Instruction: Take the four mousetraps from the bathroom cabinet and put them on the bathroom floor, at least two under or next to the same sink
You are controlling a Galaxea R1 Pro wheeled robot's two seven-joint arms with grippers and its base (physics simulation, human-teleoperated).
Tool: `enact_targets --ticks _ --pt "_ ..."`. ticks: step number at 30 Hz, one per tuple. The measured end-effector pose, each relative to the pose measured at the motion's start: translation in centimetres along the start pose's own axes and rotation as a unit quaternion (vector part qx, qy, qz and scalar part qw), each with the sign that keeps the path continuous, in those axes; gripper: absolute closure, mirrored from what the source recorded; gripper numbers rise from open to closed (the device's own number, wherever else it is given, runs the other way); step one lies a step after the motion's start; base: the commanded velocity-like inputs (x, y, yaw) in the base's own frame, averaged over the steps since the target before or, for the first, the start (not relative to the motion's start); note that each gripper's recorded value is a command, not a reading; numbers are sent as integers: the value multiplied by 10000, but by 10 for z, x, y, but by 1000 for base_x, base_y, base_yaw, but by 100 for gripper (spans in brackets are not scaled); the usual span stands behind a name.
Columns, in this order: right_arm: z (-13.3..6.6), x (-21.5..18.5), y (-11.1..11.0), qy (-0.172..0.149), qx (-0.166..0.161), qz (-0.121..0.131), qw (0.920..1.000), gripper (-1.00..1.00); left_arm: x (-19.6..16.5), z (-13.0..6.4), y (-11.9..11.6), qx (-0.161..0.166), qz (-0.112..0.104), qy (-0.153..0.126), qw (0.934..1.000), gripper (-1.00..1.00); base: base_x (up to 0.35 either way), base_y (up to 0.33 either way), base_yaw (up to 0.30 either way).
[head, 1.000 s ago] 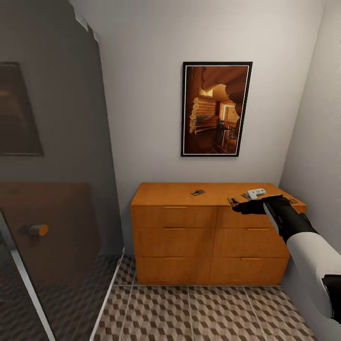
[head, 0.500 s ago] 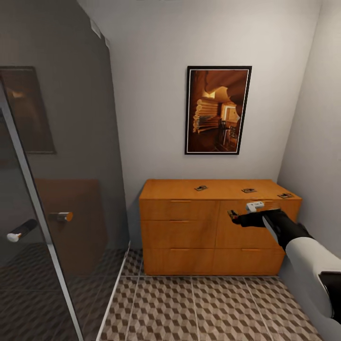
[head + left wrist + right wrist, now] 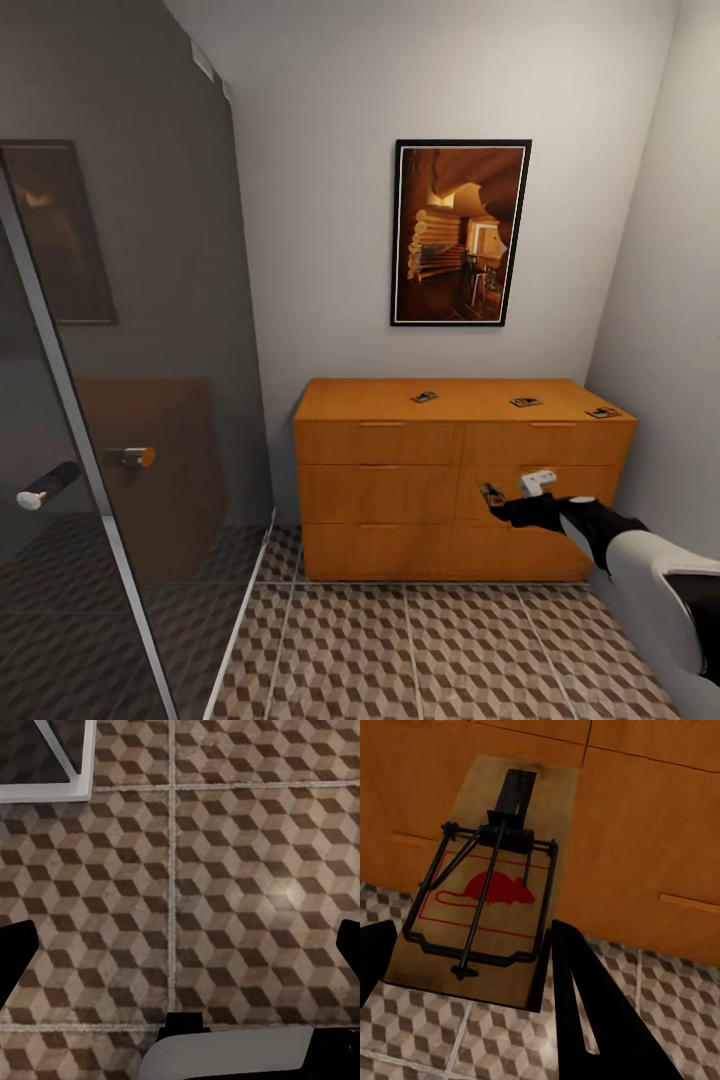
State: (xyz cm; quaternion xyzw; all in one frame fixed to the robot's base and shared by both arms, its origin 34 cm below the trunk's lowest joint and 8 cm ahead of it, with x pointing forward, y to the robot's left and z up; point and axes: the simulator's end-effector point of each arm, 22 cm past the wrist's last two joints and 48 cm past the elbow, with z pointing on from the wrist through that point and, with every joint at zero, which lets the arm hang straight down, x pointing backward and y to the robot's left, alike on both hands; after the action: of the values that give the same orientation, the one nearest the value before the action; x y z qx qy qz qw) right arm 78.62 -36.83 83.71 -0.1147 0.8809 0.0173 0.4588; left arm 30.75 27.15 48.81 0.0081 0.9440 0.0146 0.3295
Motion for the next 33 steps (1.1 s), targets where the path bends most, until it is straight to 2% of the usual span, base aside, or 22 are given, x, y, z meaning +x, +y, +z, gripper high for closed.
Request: enact_targets --ticks 2,4,6,9,11,14,21,23,26,28,30,31,33 --pt "1 9 2 -18 -21 -28 10000 100 0 0 0 0 0 0 10000 -100 0 0 0" --pt "3 35 8 61 -67 -45 9999 100 0 0 0 -1 -1 0 10000 -100 0 0 0" --pt "4 80 21 179 -162 -102 9997 100 0 0 0 -3 0 1 10000 -100 0 0 0" --pt "4 108 32 144 -238 -154 9995 100 0 0 0 -2 3 0 10000 -100 0 0 0" --pt "3 135 45 170 -329 -205 9991 100 0 0 0 -3 3 -5 10000 -100 0 0 0" --pt "1 179 77 190 -525 -274 9981 100 -1 0 0 -9 -2 -7 10000 -100 0 0 0" --pt "-13 234 112 -57 -628 -379 9973 100 -6 2 -7 4 -56 -57 10000 -100 0 0 0" --pt "-17 243 117 -120 -646 -385 9971 100 -19 6 -15 39 -93 -183 9998 -100 0 0 0" --pt "-24 257 124 -214 -664 -426 9967 100 -66 20 -31 120 -173 -452 9988 -100 0 0 0" --pt "-26 262 125 -252 -638 -426 9967 100 -86 26 -38 155 -206 -440 9987 -100 0 0 0" --pt "-29 266 128 -312 -617 -436 9967 100 -111 32 -49 225 -248 -280 9990 -100 0 0 0" --pt "-30 270 134 -344 -639 -445 9964 100 -128 34 -54 262 -268 -174 9991 -100 0 0 0" --pt "-33 278 146 -363 -699 -434 9960 100 -160 33 -59 305 -299 -194 9989 -100 0 0 0"
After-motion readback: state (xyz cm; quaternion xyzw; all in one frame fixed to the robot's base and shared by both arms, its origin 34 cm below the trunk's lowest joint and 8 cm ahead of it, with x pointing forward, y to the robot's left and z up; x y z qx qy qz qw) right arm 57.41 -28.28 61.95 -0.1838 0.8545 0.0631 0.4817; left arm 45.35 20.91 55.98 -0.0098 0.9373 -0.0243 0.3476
